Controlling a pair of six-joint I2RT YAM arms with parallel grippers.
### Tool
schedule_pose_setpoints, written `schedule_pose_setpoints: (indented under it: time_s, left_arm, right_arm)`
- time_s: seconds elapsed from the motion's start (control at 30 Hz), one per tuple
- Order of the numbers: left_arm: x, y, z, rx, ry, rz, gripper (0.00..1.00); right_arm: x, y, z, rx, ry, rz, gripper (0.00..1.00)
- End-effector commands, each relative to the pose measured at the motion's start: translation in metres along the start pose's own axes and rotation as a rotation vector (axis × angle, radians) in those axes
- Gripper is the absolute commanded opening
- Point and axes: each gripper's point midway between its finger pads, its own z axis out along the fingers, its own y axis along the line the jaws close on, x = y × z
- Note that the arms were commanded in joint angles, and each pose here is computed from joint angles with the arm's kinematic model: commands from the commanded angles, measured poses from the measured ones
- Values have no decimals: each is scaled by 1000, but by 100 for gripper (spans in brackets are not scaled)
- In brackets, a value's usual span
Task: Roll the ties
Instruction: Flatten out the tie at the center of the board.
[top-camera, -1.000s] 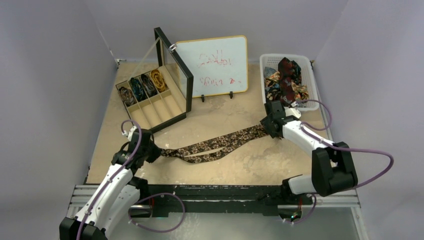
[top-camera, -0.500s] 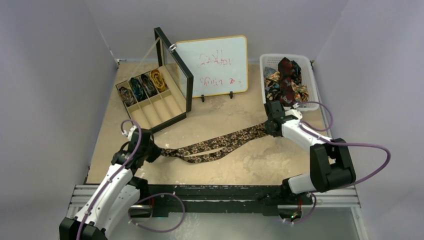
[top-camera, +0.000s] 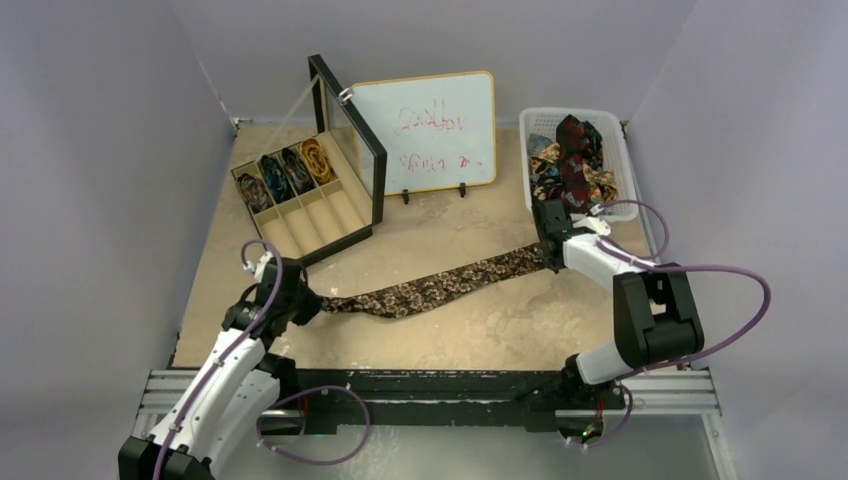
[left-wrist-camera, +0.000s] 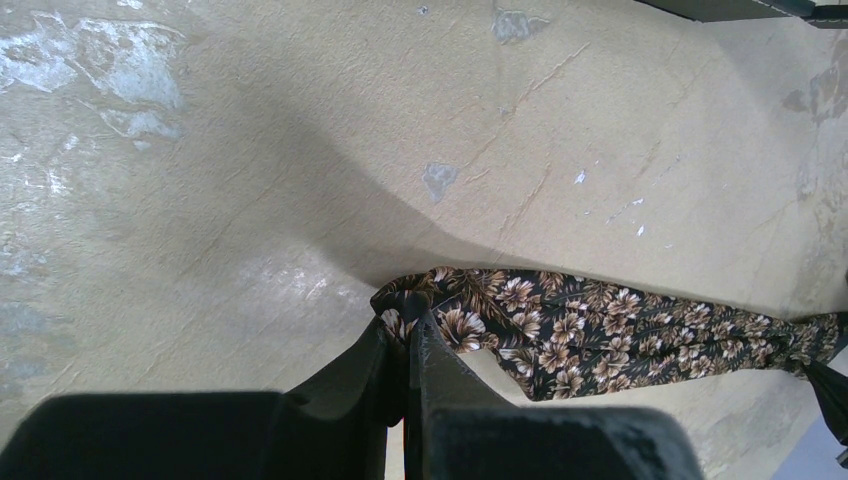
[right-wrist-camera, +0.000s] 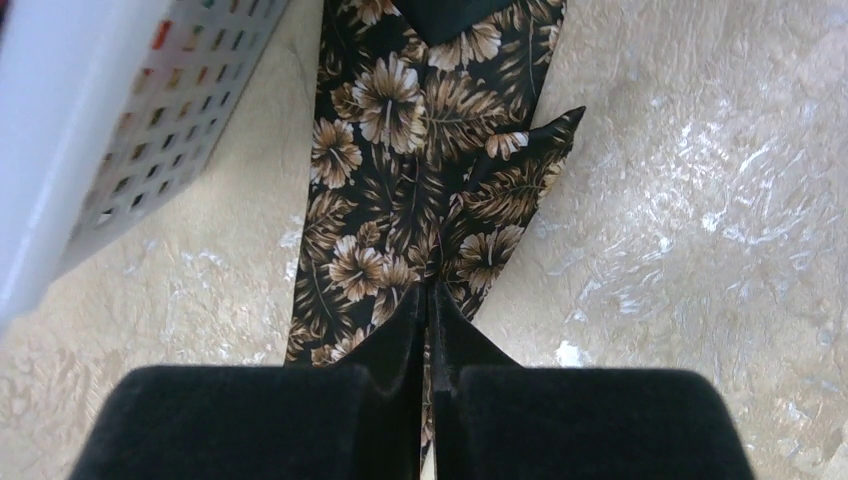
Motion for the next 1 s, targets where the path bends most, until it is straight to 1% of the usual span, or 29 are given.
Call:
schedule_pose_setpoints:
  time_s: [0.0,0.13,0.23,0.37,0.4,0.43,0.5,0.57,0.63,0.7,0.73,0.87,0.97]
  left_arm:
    - [-13,-11,-7,28,-46,-11,0]
    - [-10,-4,-5,0,-41,-39,0]
    - [-5,5,-4,-34,-33,-97,0]
    - [-1,15,-4,-65,-42,-174,0]
    - [-2,17,-5,-69,-47,-180,0]
    - [-3,17,-5,-69,-52,-187,0]
    - [-4,17,-6,-68,-56,-192,9]
    - [-4,18,-7,-79,-56,-200,16]
    - [-5,18,-9,-86,-57,-205,21]
    - [-6,16,-11,-86,-60,-215,23]
    - [-8,14,-13,-82,-64,-224,29]
    - [-14,5,-21,-48,-80,-229,45]
    - [-16,4,-26,-47,-86,-240,56]
  right_arm:
    - [-27,14,-4,-17,-86,3,0]
    - [-32,22,-8,-64,-96,-22,0]
    - [-32,29,-11,-104,-93,-58,0]
    - [-28,28,-5,-91,-85,-82,0]
    - [-26,28,-4,-91,-78,-91,1]
    - [-25,29,-3,-94,-73,-105,5]
    - [-22,33,-3,-109,-57,-124,19]
    - [-21,36,-6,-130,-43,-147,38]
    - [-20,38,-10,-151,-31,-156,48]
    - [-20,38,-15,-167,-22,-165,52]
    - [-19,40,-20,-192,-10,-169,52]
    - [-7,49,-38,-321,59,-249,53]
    - [10,66,-66,-558,120,-365,55]
